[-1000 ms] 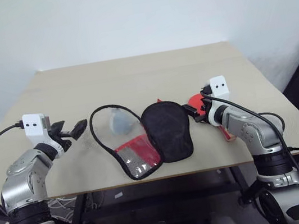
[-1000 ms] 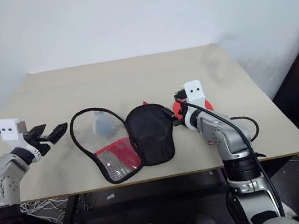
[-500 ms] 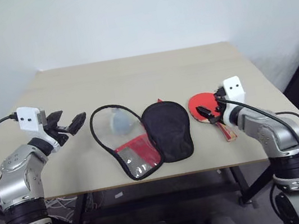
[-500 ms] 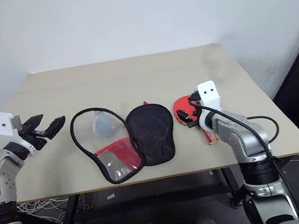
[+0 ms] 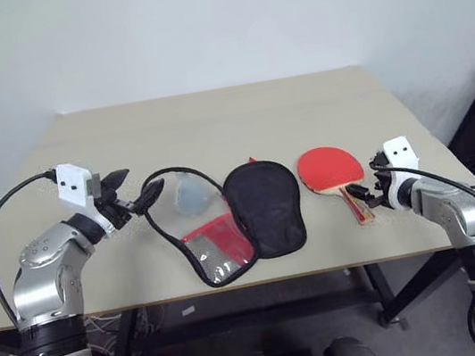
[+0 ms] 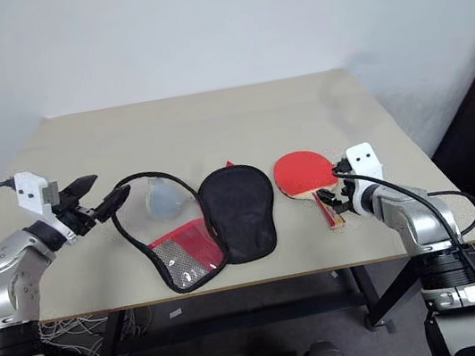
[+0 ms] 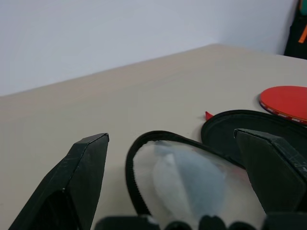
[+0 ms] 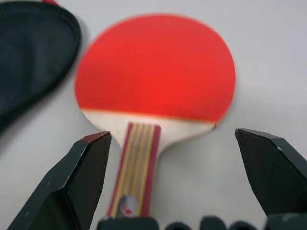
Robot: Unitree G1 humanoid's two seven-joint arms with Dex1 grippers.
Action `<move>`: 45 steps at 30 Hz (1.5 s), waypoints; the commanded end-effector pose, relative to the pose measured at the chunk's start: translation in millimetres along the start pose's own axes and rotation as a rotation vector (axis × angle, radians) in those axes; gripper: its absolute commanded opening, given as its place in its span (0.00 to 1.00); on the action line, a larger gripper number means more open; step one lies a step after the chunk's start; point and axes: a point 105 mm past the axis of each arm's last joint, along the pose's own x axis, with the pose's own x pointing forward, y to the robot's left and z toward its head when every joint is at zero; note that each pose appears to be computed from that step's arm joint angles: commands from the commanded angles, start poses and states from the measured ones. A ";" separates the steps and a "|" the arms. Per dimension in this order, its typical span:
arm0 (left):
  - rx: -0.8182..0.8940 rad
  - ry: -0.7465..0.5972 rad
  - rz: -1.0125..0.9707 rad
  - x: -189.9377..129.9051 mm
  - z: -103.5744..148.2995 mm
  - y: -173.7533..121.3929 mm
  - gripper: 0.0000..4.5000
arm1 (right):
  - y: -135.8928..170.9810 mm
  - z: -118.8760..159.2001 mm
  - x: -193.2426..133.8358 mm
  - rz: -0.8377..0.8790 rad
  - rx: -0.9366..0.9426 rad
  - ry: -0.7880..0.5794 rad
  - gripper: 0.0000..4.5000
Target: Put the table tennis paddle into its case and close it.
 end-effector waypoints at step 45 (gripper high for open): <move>0.049 -0.040 -0.007 13.0 5.5 2.4 1.00 | 170.9 56.5 10.1 0.295 0.119 -0.117 0.25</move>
